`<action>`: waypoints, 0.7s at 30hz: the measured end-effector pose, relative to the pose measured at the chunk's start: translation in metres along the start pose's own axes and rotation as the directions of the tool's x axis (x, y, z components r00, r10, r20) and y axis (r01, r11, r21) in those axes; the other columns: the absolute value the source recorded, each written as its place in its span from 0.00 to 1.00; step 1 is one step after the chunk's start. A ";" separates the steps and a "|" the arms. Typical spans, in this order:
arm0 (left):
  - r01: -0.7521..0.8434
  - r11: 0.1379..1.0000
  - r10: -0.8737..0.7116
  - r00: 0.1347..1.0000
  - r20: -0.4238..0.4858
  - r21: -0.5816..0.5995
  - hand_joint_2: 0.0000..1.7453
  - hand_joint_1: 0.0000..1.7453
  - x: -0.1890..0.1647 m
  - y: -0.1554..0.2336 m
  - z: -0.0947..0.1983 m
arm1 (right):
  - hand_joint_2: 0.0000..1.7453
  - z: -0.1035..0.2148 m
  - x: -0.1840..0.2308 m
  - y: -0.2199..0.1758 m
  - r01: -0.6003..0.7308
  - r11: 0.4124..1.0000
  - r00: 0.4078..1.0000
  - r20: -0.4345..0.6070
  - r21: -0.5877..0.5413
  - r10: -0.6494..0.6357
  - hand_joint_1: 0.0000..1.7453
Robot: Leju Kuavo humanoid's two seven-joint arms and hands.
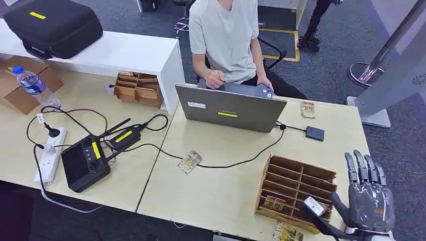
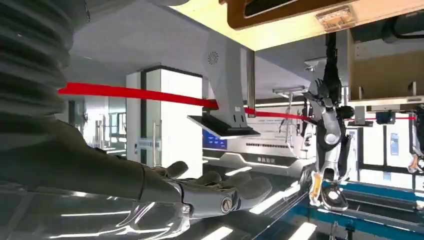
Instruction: Pass the card to the sensor for recognition and then transmit it.
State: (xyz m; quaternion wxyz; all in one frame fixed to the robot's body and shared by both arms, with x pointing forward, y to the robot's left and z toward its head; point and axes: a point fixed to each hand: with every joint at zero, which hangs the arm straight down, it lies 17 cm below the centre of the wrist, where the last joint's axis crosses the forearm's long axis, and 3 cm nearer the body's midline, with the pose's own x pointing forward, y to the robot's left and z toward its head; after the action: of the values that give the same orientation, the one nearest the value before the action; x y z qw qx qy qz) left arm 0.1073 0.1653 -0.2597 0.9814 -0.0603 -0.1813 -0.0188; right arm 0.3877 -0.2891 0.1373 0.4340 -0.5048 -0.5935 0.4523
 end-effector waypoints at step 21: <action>0.002 1.000 -0.002 1.000 0.000 -0.003 1.00 0.00 0.000 -0.001 0.000 | 1.00 0.002 0.022 0.012 0.030 0.999 0.999 0.029 0.027 -0.030 0.00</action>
State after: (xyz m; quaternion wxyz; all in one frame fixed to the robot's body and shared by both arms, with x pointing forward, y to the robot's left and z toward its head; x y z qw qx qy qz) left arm 0.1071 0.1640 -0.2595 0.9813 -0.0614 -0.1813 -0.0203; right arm 0.3860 -0.2661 0.1261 0.4387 -0.4833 -0.6013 0.4609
